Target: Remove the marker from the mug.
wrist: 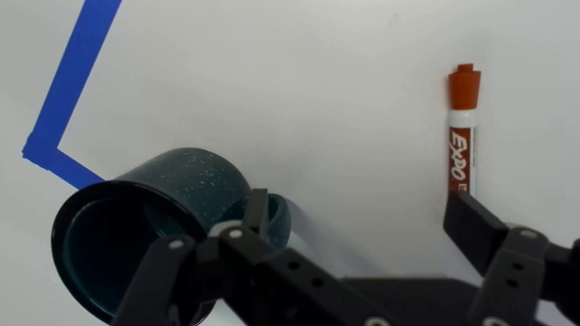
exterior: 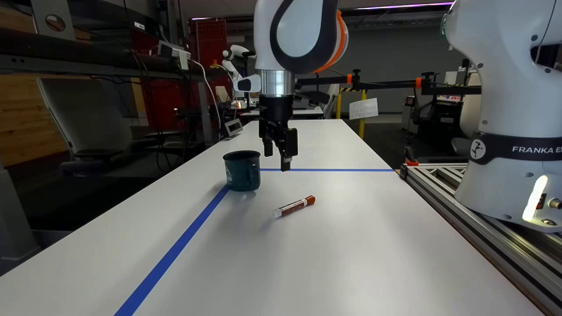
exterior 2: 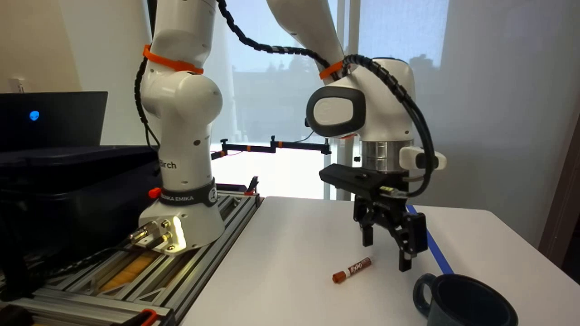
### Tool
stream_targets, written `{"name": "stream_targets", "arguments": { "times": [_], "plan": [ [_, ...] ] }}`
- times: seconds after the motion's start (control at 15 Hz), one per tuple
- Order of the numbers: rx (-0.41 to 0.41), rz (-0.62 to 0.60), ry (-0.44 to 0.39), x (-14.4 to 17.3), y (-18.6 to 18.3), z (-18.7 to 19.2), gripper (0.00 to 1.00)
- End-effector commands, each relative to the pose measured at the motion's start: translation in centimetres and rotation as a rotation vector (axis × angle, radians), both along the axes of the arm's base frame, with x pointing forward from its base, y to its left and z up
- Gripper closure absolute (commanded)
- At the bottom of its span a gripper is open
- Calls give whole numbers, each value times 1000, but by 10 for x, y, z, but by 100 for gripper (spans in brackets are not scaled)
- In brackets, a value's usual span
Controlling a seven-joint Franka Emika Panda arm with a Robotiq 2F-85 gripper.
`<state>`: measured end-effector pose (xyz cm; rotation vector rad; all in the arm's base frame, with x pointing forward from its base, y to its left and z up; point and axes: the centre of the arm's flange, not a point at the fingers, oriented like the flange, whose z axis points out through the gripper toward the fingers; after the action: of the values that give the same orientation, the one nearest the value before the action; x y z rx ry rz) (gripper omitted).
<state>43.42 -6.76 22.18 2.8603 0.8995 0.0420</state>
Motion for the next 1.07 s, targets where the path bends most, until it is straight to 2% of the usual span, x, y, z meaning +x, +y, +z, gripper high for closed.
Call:
{"name": "stream_targets", "arguments": {
  "times": [0.0, 0.2, 0.27, 1.0],
  "plan": [
    [48, -130, 54, 0, 13, 67, 0],
    [39, -258, 63, 10, 10, 85, 0],
    [37, -195, 58, 24, -2, 40, 0],
    [39, -201, 62, 24, 0, 40, 0]
  ]
}}
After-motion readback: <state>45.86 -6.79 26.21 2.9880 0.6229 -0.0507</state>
